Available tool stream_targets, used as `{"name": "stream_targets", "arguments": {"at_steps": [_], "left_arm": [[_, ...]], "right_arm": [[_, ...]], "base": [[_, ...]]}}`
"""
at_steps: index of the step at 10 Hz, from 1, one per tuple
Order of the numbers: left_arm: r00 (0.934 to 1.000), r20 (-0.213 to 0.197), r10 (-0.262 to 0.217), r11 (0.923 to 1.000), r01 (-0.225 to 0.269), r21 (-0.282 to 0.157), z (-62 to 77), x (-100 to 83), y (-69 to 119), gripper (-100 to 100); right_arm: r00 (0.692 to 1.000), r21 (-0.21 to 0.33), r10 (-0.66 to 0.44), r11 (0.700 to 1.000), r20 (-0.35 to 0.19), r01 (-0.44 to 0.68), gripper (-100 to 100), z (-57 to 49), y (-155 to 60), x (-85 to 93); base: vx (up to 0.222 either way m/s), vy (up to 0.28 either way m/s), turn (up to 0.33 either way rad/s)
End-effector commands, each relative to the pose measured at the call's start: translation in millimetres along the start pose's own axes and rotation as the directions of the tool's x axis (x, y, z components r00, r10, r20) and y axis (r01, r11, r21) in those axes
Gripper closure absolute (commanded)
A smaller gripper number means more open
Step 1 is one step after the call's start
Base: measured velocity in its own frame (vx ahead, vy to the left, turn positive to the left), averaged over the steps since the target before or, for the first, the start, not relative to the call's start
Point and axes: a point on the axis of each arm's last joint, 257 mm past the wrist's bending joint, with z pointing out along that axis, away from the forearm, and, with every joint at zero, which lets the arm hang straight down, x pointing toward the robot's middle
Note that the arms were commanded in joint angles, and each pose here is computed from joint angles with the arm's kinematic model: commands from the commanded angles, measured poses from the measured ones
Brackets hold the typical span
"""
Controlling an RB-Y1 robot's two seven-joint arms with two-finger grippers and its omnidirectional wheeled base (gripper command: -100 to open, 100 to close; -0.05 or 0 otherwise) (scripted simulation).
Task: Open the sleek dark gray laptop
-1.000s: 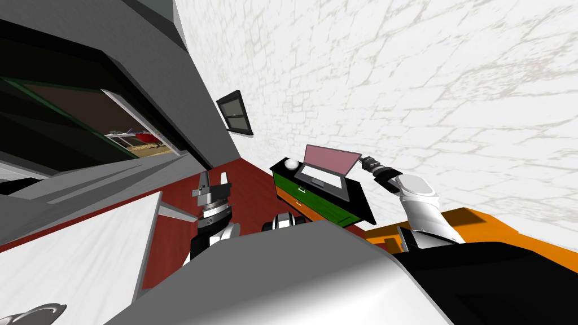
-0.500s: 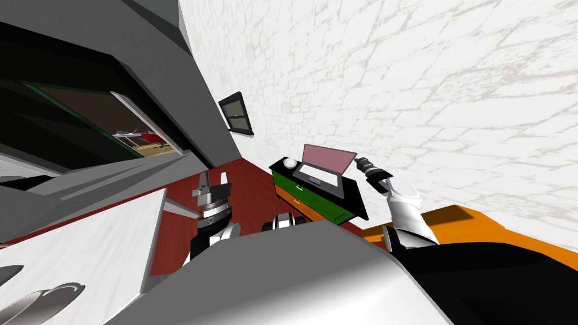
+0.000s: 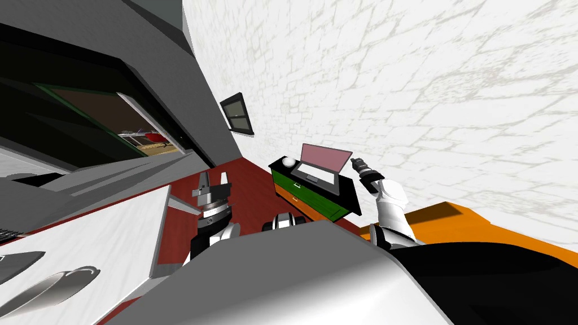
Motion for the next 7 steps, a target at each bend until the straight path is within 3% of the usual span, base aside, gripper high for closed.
{"name": "stream_targets", "arguments": {"at_steps": [1, 3, 4, 6, 7], "left_arm": [[1.0, 0.0, 0.0, 1.0, 0.0, 0.0, 0.0, 0.0, 0.0, 0], [1.0, 0.0, 0.0, 1.0, 0.0, 0.0, 0.0, 0.0, 0.0, 0], [1.0, 0.0, 0.0, 1.0, 0.0, 0.0, 0.0, 0.0, 0.0, 0], [1.0, 0.0, 0.0, 1.0, 0.0, 0.0, 0.0, 0.0, 0.0, 0], [1.0, 0.0, 0.0, 1.0, 0.0, 0.0, 0.0, 0.0, 0.0, 0]], "right_arm": [[0.999, 0.034, -0.025, 0.999, -0.028, 0.026, 100, 1.9, -11, -12.2], [0.998, 0.026, -0.048, 0.998, -0.027, 0.049, 100, -0.2, -5, -21.3], [0.998, 0.057, -0.041, 0.997, -0.055, 0.044, 100, 1.7, -18, -25.6], [0.996, 0.049, -0.065, 0.997, -0.055, 0.067, 100, 0.0, -13, -33.8], [0.995, 0.078, -0.059, 0.995, -0.085, 0.065, 100, 1.6, -26, -36.8]], "base": [[-0.049, -0.044, 0.029], [-0.037, -0.029, 0.01], [-0.046, -0.039, 0.023], [-0.046, -0.033, 0.01], [-0.063, -0.044, 0.023]]}}
